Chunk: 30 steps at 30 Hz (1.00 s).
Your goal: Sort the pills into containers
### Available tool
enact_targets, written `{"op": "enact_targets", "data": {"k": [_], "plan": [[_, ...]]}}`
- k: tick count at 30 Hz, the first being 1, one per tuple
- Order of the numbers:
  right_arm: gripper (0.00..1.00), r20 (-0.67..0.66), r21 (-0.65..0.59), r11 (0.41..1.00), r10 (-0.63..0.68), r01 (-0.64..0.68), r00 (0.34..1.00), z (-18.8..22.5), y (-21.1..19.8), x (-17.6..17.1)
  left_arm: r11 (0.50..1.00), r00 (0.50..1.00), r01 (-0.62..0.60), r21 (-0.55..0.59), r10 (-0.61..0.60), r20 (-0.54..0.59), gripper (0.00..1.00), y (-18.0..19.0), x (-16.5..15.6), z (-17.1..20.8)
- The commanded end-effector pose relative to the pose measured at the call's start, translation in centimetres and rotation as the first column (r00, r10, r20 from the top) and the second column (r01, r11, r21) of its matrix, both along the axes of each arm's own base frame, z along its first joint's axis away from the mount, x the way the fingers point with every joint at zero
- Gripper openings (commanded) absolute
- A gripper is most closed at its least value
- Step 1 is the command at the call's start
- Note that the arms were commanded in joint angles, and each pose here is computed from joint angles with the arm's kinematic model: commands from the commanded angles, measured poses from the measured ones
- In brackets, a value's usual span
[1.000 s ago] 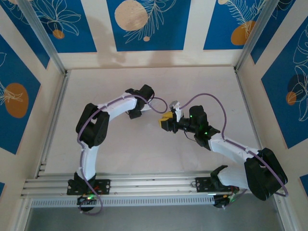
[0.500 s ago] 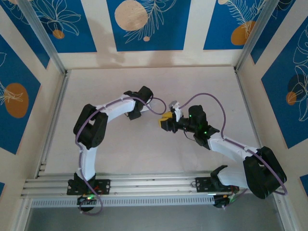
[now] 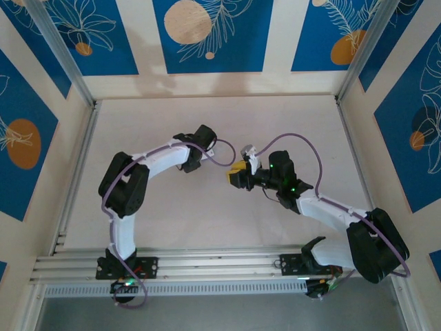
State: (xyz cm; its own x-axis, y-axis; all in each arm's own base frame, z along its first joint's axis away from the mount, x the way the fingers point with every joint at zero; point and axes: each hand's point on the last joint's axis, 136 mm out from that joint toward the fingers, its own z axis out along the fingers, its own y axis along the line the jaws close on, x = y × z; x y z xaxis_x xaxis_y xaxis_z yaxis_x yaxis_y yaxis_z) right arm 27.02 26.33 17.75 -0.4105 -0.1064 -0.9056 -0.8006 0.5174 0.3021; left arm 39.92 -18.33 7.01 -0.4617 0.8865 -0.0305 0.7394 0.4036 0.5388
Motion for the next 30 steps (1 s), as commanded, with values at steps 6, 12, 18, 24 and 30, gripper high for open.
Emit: {"op": "enact_targets", "data": {"k": [6,12,18,24,30], "plan": [[0.00,0.030,0.011,0.999,0.034,-0.035,0.999,1.2,0.8,0.1,0.997,0.996,-0.057,-0.047,0.060,0.070,0.00,0.8,0.4,1.5],[0.00,0.031,0.008,0.999,0.035,-0.035,0.999,1.1,0.8,0.1,0.991,0.990,-0.079,-0.105,0.091,0.111,0.00,0.7,0.4,2.2],[0.00,0.044,0.003,1.000,0.022,-0.022,0.999,1.3,0.6,0.4,0.970,0.970,-0.076,-0.232,0.125,0.208,0.00,0.0,0.7,4.8],[0.00,0.058,0.026,1.000,0.002,-0.003,0.998,4.5,-0.3,0.6,0.833,0.931,0.094,-0.545,0.121,0.344,0.00,-3.0,-0.6,10.9],[0.00,0.138,0.049,0.999,-0.002,-0.005,0.990,10.5,-1.3,-0.6,0.448,0.803,0.531,-0.720,0.007,0.596,0.00,-6.9,-6.4,19.6]]}}
